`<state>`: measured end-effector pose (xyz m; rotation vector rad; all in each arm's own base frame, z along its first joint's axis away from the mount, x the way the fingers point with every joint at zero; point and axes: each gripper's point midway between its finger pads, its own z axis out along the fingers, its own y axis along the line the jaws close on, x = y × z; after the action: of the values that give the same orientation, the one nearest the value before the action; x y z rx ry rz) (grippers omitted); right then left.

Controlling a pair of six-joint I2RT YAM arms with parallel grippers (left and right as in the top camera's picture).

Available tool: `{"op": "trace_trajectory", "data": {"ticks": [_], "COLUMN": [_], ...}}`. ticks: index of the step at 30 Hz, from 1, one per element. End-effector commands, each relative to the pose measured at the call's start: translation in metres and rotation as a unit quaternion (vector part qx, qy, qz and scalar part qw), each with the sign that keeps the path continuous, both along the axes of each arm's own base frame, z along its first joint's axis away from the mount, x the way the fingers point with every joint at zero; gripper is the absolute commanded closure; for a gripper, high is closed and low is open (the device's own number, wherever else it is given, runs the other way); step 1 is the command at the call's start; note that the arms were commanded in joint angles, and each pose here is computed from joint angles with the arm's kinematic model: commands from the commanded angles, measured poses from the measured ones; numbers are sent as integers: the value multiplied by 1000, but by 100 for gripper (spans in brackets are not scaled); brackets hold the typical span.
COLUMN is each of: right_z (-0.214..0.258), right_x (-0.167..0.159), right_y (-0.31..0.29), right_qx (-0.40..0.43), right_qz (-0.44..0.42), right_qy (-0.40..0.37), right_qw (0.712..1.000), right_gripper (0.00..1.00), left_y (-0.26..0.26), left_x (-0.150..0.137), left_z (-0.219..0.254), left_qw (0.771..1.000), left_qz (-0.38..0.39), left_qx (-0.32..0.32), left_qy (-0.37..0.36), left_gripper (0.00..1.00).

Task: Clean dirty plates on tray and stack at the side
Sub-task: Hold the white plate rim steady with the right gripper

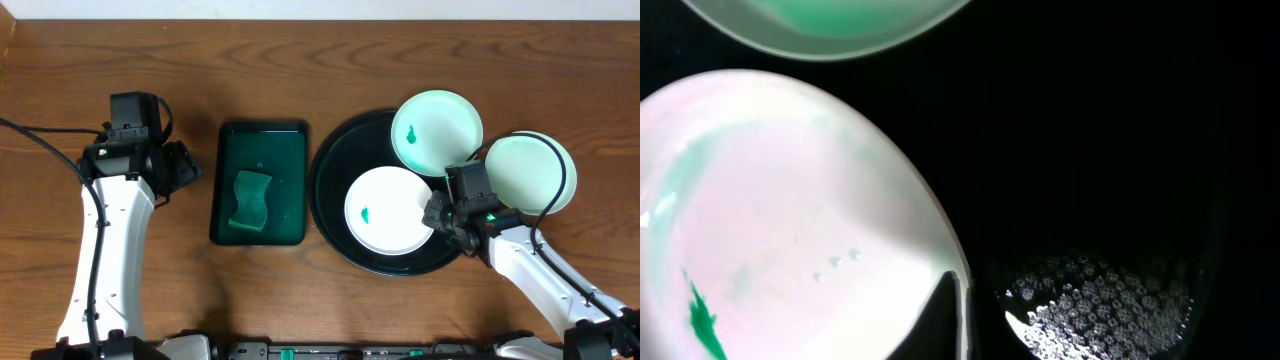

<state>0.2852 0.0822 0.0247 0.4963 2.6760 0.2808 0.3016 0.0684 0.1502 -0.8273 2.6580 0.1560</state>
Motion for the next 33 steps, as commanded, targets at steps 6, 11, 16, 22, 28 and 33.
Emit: {"op": "trace_trajectory", "data": {"ticks": [6, 11, 16, 22, 28, 33], "right_z": [28, 32, 9, -8, 0, 1], "right_x": [25, 30, 26, 28, 31, 32], "right_y": [5, 6, 7, 9, 9, 10], "right_qx": [-60, -72, -84, -81, -79, -62], "right_qz": [141, 167, 195, 198, 194, 159], "right_qy": [-55, -65, -35, -18, -30, -28], "right_qw": [987, 981, 977, 977, 977, 985], "right_gripper": [48, 56, 58, 79, 99, 99], "left_y": [3, 3, 3, 3, 3, 3], "left_x": [3, 3, 3, 3, 3, 3], "left_z": [9, 9, 9, 9, 9, 9], "left_qw": [1000, 1000, 1000, 1000, 1000, 1000], "left_qz": [6, 6, 6, 6, 6, 6], "left_qx": [5, 5, 5, 5, 5, 5], "left_qy": [-12, -13, -12, -12, -13, -13], "left_gripper": [19, 19, 19, 19, 19, 19]}}
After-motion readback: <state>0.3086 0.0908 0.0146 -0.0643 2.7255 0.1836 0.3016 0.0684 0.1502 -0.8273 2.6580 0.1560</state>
